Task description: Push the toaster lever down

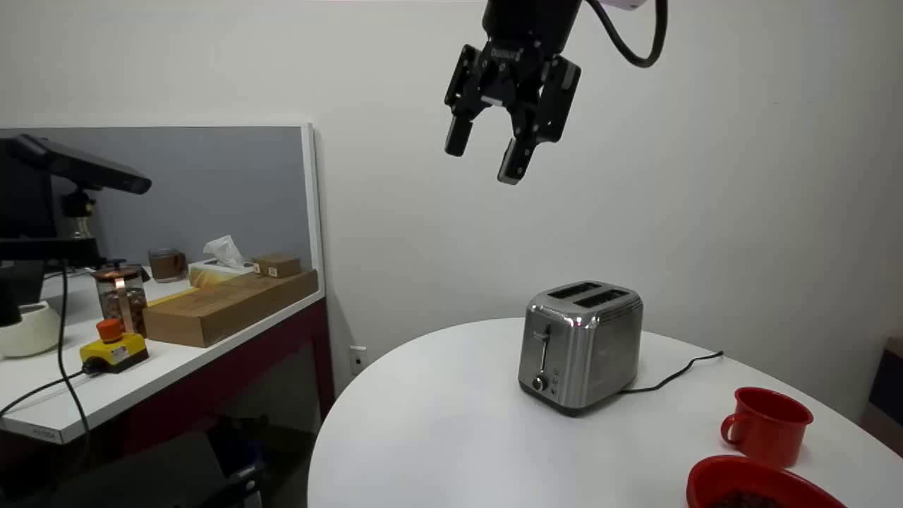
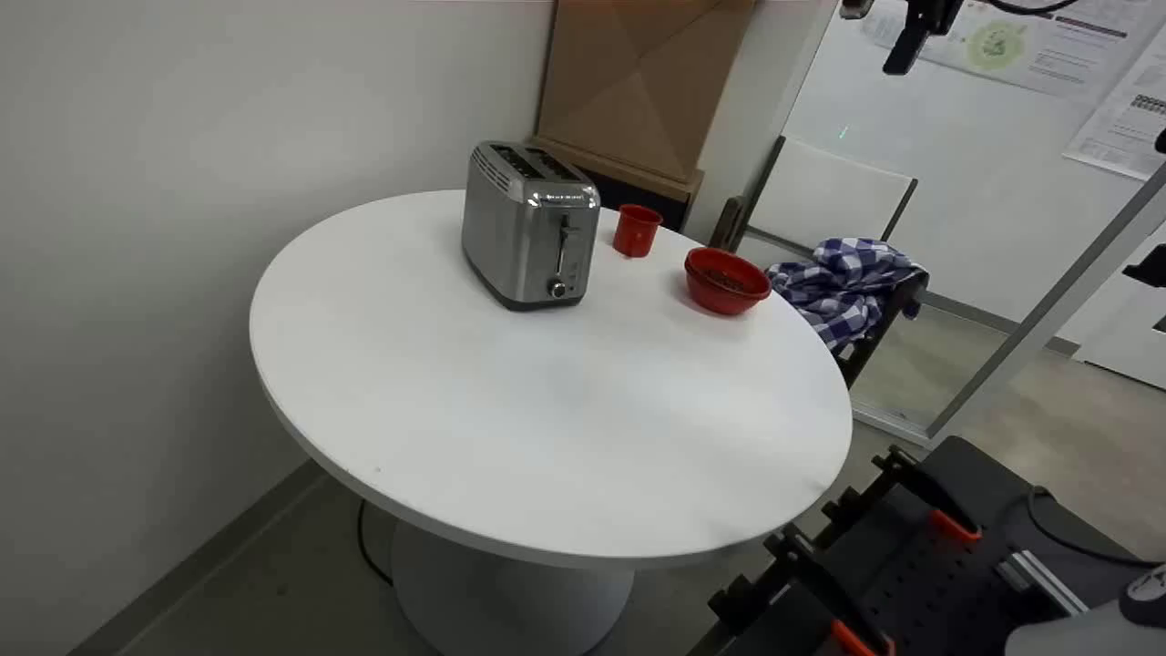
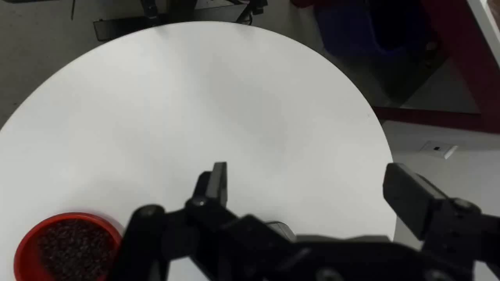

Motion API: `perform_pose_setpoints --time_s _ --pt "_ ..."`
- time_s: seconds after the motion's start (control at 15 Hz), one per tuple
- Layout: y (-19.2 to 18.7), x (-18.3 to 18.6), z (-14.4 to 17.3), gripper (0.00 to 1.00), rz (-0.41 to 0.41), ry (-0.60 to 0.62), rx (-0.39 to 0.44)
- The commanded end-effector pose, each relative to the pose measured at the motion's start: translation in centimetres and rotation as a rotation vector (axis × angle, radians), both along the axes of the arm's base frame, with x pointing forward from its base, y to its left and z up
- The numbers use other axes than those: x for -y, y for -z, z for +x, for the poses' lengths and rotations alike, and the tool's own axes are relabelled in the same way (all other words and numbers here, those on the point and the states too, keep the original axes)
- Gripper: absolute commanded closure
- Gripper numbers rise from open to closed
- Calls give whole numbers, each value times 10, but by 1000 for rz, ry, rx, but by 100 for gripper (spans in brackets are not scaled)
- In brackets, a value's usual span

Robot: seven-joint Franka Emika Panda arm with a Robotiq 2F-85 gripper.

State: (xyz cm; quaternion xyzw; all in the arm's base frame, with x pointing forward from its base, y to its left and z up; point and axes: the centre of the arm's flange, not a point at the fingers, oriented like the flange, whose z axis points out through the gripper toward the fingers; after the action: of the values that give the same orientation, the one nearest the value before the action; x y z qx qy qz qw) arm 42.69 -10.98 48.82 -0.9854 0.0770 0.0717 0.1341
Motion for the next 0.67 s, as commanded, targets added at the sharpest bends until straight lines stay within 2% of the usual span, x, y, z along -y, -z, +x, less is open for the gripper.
perform_pose_setpoints --time_s 0.0,0.2,0.6 --pt "0 0 0 0 0 0 2" --pt "19 -11 26 0 -73 12 50" --pt "69 -71 115 0 -254 -107 275"
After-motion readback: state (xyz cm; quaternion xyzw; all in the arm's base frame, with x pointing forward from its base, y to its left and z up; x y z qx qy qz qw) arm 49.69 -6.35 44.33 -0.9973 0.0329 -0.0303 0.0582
